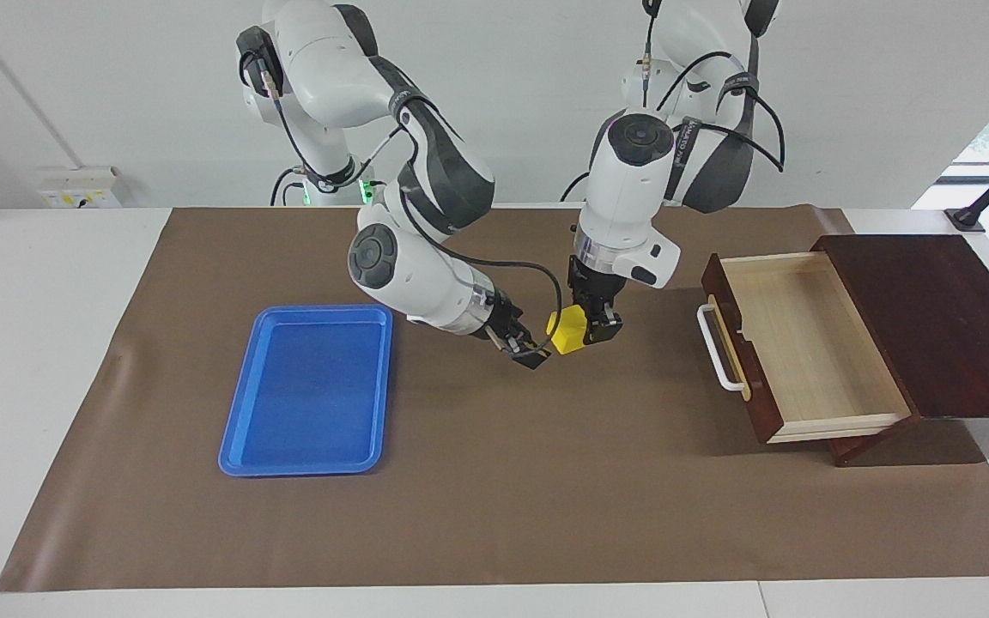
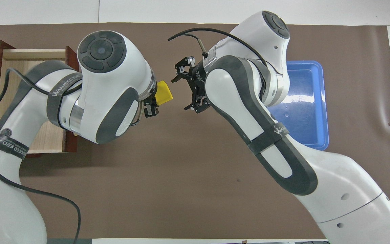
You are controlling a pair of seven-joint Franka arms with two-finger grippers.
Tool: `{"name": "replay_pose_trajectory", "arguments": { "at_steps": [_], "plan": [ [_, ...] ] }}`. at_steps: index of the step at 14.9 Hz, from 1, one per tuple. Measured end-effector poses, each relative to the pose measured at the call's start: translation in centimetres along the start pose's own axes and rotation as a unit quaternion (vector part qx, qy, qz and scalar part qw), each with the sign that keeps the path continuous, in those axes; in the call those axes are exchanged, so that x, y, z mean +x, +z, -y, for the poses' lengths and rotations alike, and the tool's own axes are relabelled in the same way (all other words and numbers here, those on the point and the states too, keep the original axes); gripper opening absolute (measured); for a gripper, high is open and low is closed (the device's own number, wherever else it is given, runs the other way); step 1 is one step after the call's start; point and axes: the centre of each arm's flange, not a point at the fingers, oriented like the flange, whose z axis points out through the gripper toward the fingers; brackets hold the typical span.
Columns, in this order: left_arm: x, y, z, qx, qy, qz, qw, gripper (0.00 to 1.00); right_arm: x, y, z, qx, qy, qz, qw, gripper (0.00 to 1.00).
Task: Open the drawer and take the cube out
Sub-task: 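Grasp the cube with the right gripper and open the left gripper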
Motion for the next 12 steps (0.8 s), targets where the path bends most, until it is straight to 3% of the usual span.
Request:
{"name": "replay_pose_trajectory", "arguments": {
  "at_steps": [7,12],
  "plan": [
    [0.0,0.3,0.0,0.002,0.0,-0.001,1.0,0.56,-1.1,0.6,-0.1,-0.003,0.007,0.0,1.0,0.96],
    [0.2,0.6,0.1,0.004,0.0,-0.004,1.0,0.56,-1.8,1.0,-0.1,-0.006,0.011,-0.017,1.0,0.96]
  ]
}}
